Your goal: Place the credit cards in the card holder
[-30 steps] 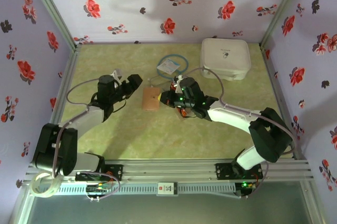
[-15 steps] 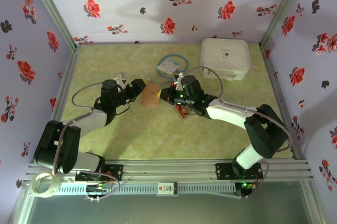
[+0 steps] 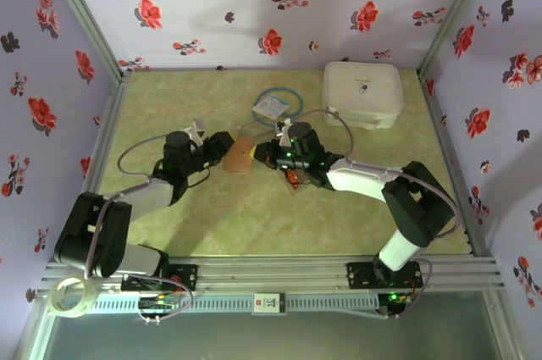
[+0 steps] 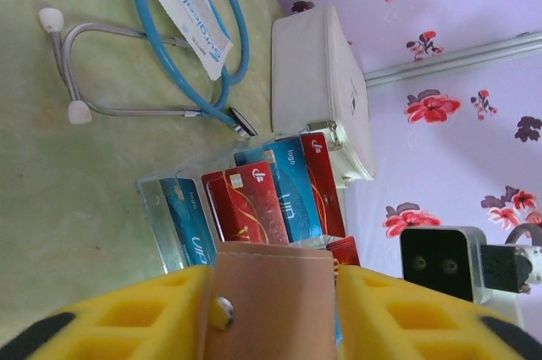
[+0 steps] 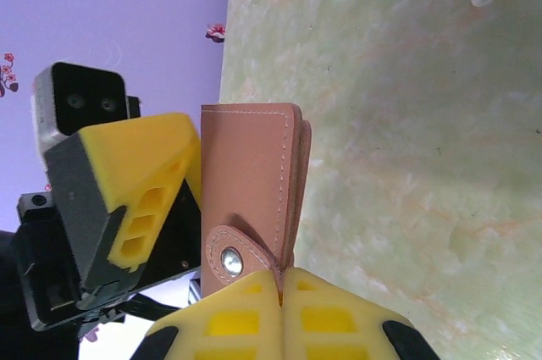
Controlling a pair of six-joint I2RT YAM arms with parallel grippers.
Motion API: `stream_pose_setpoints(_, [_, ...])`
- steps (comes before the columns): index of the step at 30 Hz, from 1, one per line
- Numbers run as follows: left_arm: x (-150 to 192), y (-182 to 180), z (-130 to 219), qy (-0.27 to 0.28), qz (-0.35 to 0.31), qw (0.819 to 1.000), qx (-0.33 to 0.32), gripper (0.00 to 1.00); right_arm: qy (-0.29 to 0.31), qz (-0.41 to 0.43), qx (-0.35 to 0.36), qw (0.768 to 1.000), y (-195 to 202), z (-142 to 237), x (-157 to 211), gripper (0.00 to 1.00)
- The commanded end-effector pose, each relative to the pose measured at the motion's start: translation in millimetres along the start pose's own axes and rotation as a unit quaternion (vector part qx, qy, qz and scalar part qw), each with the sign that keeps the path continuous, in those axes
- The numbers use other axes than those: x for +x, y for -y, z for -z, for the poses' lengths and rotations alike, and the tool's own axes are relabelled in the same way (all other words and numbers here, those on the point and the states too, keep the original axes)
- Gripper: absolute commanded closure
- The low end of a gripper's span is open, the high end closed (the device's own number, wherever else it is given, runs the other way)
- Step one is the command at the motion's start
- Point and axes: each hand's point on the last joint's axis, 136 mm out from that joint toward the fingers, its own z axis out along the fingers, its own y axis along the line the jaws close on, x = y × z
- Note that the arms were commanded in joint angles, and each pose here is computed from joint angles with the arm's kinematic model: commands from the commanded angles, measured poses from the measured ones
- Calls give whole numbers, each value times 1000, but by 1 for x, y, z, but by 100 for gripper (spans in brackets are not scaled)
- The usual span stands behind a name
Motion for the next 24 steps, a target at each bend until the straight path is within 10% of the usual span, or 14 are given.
stream_pose_setpoints(1, [6, 7, -3, -7, -9, 1000, 24, 75, 1, 1, -22, 1000, -10, -1, -5, 100])
stream_pose_setpoints(5, [7, 8, -4, -8, -11, 999, 30, 92, 0, 4, -12, 1000, -6, 1, -3, 97])
stream_pose_setpoints(7, [7, 8, -3, -7, -14, 999, 30, 100, 1, 11, 2, 1000, -2, 5, -4, 76])
stream_pose_setpoints(11, [9, 8, 0, -9, -35, 999, 21, 100, 18, 54, 77, 995, 12, 25, -7, 49])
stream_pose_setpoints(24, [4, 4, 17, 42, -78, 995, -53, 100, 32, 231, 262, 936, 6, 39, -7, 24])
